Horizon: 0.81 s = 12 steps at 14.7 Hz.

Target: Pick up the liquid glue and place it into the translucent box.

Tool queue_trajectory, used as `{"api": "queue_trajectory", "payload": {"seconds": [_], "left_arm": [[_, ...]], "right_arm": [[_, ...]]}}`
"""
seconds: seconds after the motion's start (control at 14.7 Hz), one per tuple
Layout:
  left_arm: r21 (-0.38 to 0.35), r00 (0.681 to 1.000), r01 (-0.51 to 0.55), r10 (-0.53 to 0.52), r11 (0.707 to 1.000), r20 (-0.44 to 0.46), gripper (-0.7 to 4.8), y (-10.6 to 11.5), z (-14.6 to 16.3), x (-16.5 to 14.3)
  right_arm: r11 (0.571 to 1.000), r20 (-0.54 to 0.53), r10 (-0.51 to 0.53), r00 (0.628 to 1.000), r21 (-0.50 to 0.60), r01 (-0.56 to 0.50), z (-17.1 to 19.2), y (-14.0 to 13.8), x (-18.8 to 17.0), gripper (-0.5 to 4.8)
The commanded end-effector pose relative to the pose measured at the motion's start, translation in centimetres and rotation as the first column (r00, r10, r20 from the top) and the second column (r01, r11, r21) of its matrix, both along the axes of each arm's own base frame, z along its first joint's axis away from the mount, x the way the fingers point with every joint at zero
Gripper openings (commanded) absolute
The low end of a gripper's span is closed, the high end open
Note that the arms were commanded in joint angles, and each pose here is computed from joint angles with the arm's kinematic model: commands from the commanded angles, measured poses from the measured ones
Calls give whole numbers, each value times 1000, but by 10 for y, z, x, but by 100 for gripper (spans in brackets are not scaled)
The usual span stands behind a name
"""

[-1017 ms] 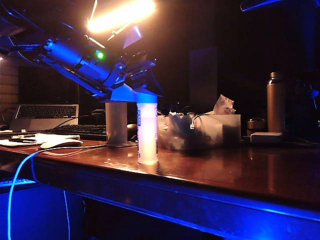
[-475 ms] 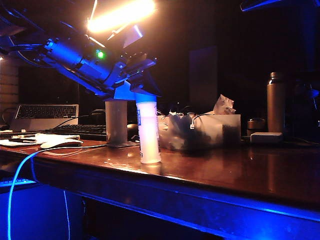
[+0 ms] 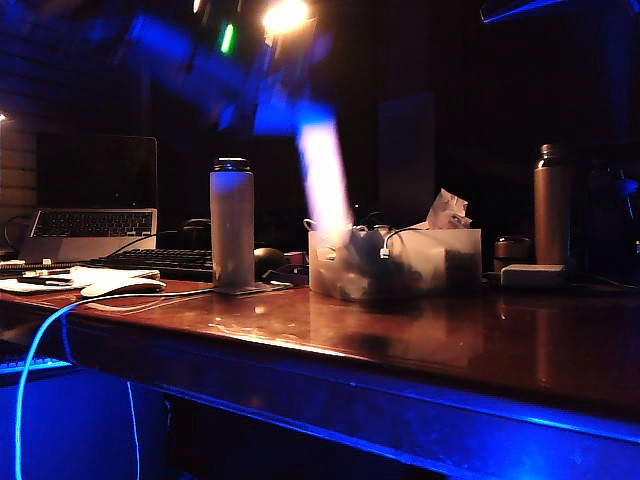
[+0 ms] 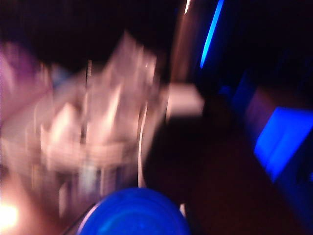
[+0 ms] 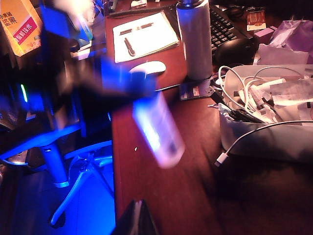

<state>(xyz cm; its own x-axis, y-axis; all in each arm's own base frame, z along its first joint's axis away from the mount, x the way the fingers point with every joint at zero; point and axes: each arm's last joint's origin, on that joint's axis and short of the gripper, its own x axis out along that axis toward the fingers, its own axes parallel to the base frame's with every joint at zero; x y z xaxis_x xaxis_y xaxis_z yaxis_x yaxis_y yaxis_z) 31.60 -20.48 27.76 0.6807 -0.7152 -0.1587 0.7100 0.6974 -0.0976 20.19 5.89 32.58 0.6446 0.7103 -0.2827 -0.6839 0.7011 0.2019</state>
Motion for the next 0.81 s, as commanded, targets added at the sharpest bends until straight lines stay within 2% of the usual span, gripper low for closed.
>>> {"api": "queue_trajectory", "payload": {"seconds": [0.07, 0.2, 0.34, 0.54, 0.81], "left_arm": [[-53, 991, 14, -7, 998, 130, 206, -8, 46, 13], [-66, 989, 24, -14, 998, 149, 211, -23, 62, 37], [-81, 986, 61, -47, 995, 159, 211, -42, 64, 65], [-124, 993, 47, -33, 991, 111, 210, -64, 45, 101], [-115, 995, 3, 9, 993, 98, 210, -85, 10, 137]], "right_arm": [[1000, 41, 4, 999, 7, -5, 5, 0, 0, -1], [1000, 80, 6, 997, 17, -8, 9, 0, 1, -1], [1000, 117, 5, 993, 24, -7, 12, 1, 2, -1], [1000, 152, -6, 988, 29, 2, 15, 1, 3, -1], [1000, 158, -6, 987, 30, 1, 16, 1, 3, -1]]}}
